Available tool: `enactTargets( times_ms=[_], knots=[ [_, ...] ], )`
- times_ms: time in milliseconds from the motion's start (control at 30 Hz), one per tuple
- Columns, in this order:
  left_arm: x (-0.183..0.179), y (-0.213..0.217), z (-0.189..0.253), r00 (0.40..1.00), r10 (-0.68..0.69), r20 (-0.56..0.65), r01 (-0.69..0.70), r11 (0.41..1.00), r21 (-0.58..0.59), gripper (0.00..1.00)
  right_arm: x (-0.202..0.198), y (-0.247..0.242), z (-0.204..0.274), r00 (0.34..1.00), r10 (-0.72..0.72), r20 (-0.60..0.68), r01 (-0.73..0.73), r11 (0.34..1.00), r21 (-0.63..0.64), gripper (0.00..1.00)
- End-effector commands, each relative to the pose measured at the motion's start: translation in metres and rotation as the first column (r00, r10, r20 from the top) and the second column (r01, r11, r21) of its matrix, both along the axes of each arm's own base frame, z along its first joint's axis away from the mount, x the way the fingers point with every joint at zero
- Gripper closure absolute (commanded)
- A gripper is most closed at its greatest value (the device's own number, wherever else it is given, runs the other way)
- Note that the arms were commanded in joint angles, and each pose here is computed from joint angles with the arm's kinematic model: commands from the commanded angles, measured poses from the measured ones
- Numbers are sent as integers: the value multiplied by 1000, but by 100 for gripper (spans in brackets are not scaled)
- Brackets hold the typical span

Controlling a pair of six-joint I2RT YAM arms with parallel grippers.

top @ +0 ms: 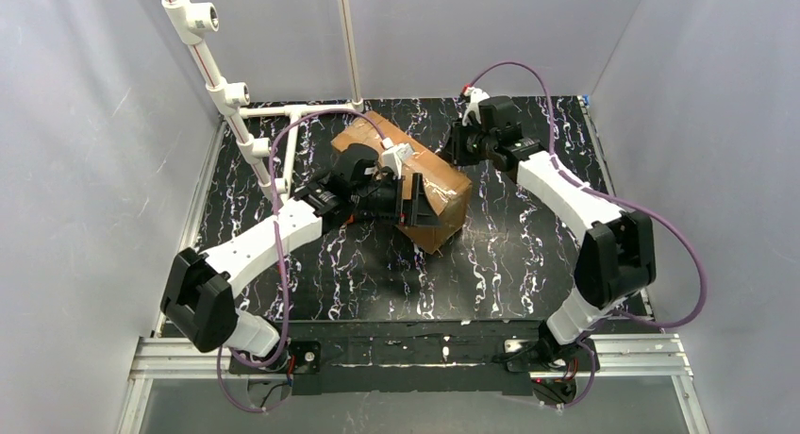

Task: Unpack the express box
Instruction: Adjust the express box at the center of the board.

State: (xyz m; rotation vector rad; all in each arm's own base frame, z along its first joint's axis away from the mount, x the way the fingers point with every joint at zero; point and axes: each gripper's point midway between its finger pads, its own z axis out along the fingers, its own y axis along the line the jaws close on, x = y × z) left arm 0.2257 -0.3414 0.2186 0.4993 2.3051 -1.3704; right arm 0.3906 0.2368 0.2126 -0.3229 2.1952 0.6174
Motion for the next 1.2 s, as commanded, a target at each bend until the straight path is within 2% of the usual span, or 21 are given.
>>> enactTargets(
  times_ms=[0, 167, 300, 433, 533, 700, 867, 1000, 1100, 1167],
  knots=[
    [14, 13, 25, 988, 93, 122, -94, 996, 4, 15, -19, 66, 2, 971, 239, -23, -232, 959, 164, 99],
    [17, 18, 22, 985, 111, 134, -118, 992, 42, 13, -1, 75, 4, 978, 206, -30, -199, 967, 158, 99],
    [16, 17, 17, 990, 92, 105, -99, 993, 69, 12, 27, 28, 3, 998, -38, -56, 37, 999, -30, 99],
    [10, 19, 19, 993, 69, 94, -76, 995, 64, 12, 37, -32, 25, 965, -263, -1, 257, 946, -197, 99],
    [2, 25, 22, 995, 48, 92, -56, 995, 80, 11, 28, -62, 45, 934, -355, 51, 356, 901, -247, 99],
    [-6, 37, 23, 995, 32, 97, -45, 990, 133, 11, -5, -90, 54, 912, -405, 61, 404, 869, -286, 99],
    [-10, 43, 37, 992, 29, 126, -44, 992, 119, 10, -33, -132, 43, 876, -467, 119, 474, 788, -394, 99],
    [-10, 45, 62, 986, 19, 167, -38, 993, 113, 10, -40, -117, 29, 909, -411, 70, 409, 845, -345, 99],
    [-8, 44, 87, 976, 3, 219, -24, 996, 92, 10, -36, -96, 34, 931, -352, 91, 364, 902, -234, 99],
    [0, 41, 105, 962, 17, 272, -38, 997, 73, 10, -37, -98, 27, 925, -374, 71, 380, 893, -241, 99]
  ],
)
